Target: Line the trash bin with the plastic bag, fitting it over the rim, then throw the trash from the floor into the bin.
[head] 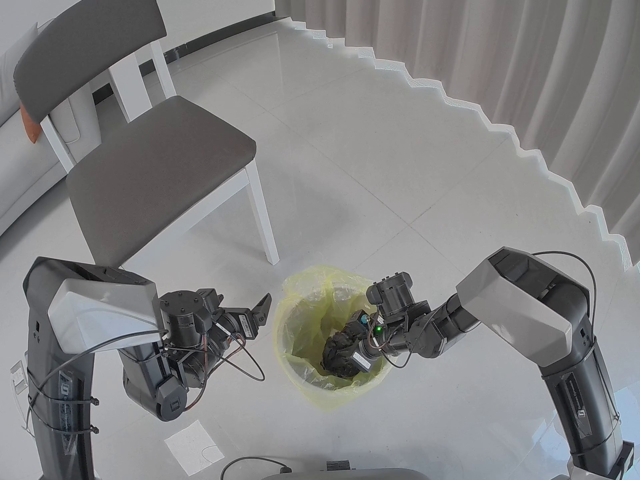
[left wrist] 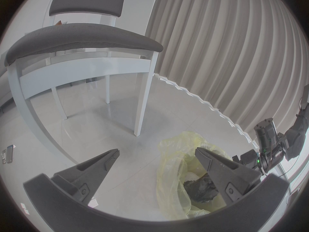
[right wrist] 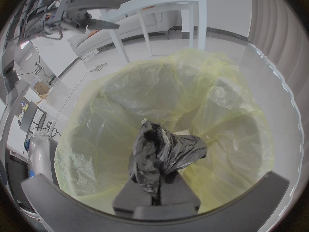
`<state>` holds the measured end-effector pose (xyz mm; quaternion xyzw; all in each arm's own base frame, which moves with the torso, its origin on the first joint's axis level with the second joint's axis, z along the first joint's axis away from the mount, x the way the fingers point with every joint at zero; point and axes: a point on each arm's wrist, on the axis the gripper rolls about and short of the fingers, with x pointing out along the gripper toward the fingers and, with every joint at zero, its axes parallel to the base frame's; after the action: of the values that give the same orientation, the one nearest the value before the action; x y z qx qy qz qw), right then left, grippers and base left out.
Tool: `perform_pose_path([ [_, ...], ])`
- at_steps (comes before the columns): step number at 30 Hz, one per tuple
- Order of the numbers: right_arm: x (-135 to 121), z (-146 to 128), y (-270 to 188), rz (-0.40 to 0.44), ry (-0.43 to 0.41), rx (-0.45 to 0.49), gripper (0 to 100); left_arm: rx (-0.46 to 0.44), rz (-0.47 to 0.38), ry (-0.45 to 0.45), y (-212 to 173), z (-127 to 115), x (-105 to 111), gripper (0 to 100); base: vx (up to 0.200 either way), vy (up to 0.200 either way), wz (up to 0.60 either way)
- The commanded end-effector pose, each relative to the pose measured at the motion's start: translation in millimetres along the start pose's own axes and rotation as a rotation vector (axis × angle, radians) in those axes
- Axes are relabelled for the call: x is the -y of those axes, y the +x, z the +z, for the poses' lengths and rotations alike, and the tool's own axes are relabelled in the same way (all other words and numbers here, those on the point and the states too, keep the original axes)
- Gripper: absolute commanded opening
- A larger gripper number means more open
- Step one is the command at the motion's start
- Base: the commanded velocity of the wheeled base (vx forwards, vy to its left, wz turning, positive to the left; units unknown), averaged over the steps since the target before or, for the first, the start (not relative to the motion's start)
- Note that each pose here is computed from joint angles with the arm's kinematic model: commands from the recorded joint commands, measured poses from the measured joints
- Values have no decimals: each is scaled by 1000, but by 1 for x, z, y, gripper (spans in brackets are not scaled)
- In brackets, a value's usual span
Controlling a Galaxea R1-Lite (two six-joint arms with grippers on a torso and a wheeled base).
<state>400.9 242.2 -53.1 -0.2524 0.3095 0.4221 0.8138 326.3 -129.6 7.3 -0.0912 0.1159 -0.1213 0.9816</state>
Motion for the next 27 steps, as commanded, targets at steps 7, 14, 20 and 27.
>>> perform_pose_path([
  [7, -6, 0, -1, 12, -3, -7, 100, -6, -4, 4, 3, -8, 2, 100, 0, 0, 0],
  [14, -8, 13, -49, -25, -14, 39, 100, 90, -45, 6, 21, 8, 13, 100, 0, 0, 0],
  [20, -13, 7, -118, -100, 9, 132, 100, 101, -91, 46, 49, -1, 21, 100, 0, 0, 0],
  [27, -5, -14, -208, -283, 204, 263, 100, 48, -176, 79, 95, -2, 23, 100, 0, 0, 0],
])
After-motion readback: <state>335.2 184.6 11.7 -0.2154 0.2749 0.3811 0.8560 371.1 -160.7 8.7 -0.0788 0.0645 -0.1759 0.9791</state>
